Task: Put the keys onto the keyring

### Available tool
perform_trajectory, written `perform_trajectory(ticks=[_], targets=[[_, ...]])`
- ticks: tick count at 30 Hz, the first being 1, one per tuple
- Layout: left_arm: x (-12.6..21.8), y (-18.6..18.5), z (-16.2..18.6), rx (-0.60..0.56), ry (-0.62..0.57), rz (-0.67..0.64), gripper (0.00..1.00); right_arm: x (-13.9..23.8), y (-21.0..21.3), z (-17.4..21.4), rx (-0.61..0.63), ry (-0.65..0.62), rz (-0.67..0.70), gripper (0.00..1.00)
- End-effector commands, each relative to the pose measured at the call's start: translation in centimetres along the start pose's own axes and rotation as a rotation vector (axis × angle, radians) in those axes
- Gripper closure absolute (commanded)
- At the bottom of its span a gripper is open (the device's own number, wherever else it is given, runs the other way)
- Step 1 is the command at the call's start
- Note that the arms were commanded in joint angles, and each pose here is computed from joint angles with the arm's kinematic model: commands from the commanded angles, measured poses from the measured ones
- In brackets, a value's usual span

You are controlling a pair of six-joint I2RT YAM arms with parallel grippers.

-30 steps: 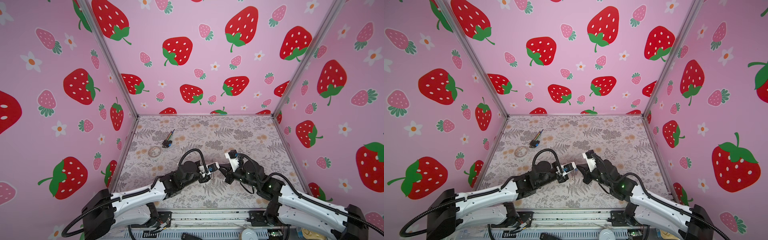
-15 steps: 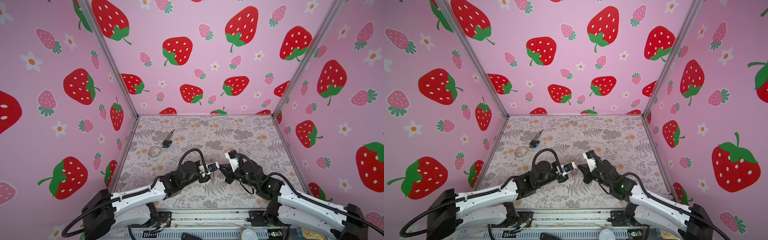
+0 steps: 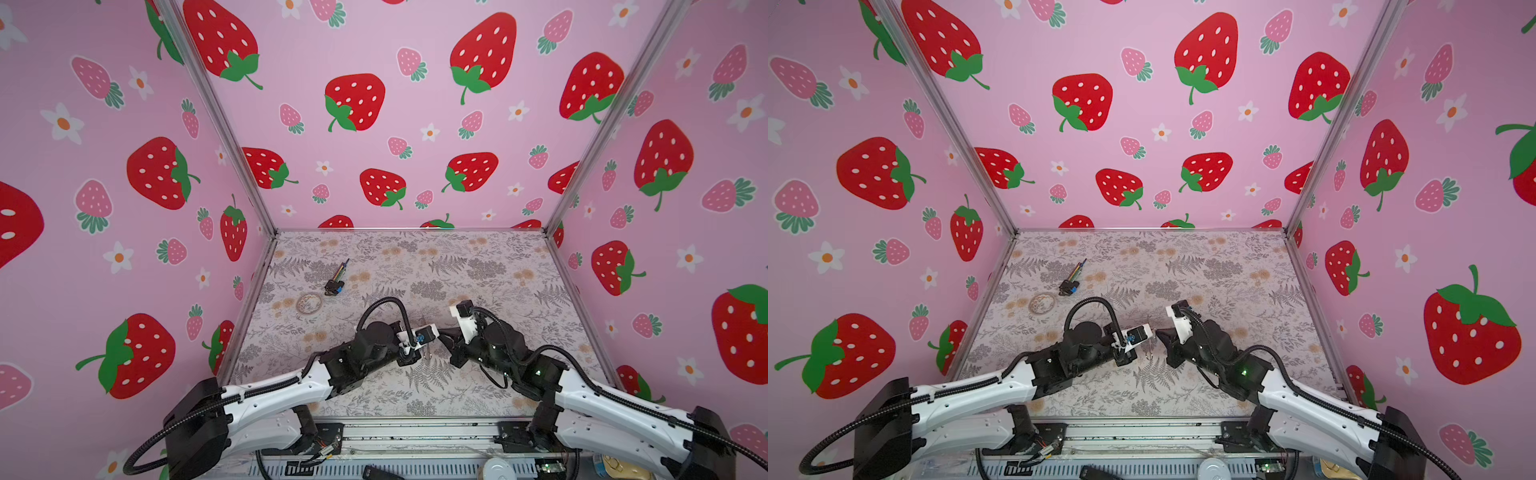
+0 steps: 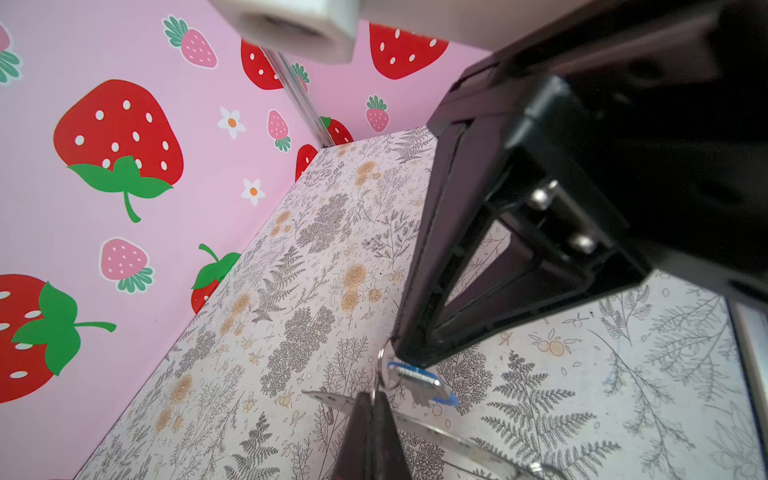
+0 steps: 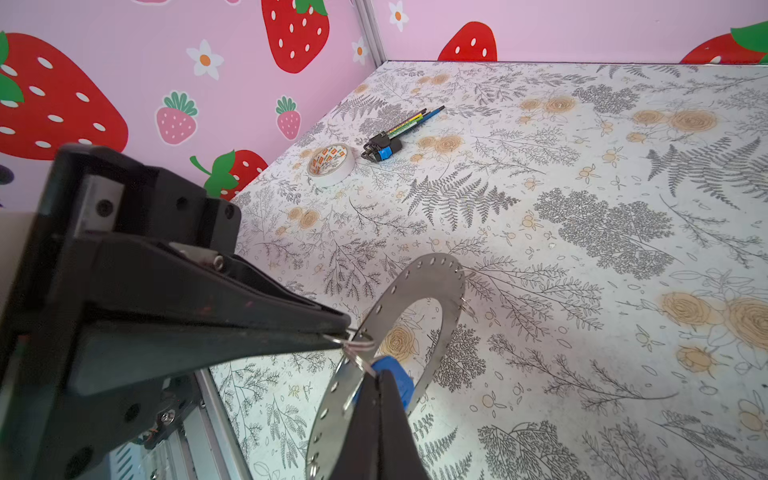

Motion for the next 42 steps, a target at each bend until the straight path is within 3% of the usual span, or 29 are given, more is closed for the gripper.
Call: perform_trajectory(ticks=[1, 15, 32, 42], targets=[[0.6, 1.5, -2.1, -0.004, -0.093, -0.038, 1.00, 0.1, -0.4, 0.2, -0.035, -0.002, 0.034, 1.00], [1.3, 0.9, -2.6, -0.023, -0.206, 0.013, 1.00, 0.9, -1.3, 0.4, -0.087, -0.021, 0.039, 1.00], [1.3, 0.4, -2.4, -0.091, -0.195, 0.034, 1.00, 0.3, -0.8, 0.1, -0.120, 0.036, -0.023, 1.00], [1.4, 0.5, -2.3, -0.136, -0.141, -0.041, 1.00, -0.3, -1.3, 0.8, -0.195, 0.083, -0.004, 1.00]])
Point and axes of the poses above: each gripper's point midway between its finger pads, its own x axis back along the fingers, its own y axis along the line the jaws close on, z = x × y, the point moved 10 cm from there along x, back along the fingers, and after that the axes turned 11 degrees about -x, right-handed, at the moved point
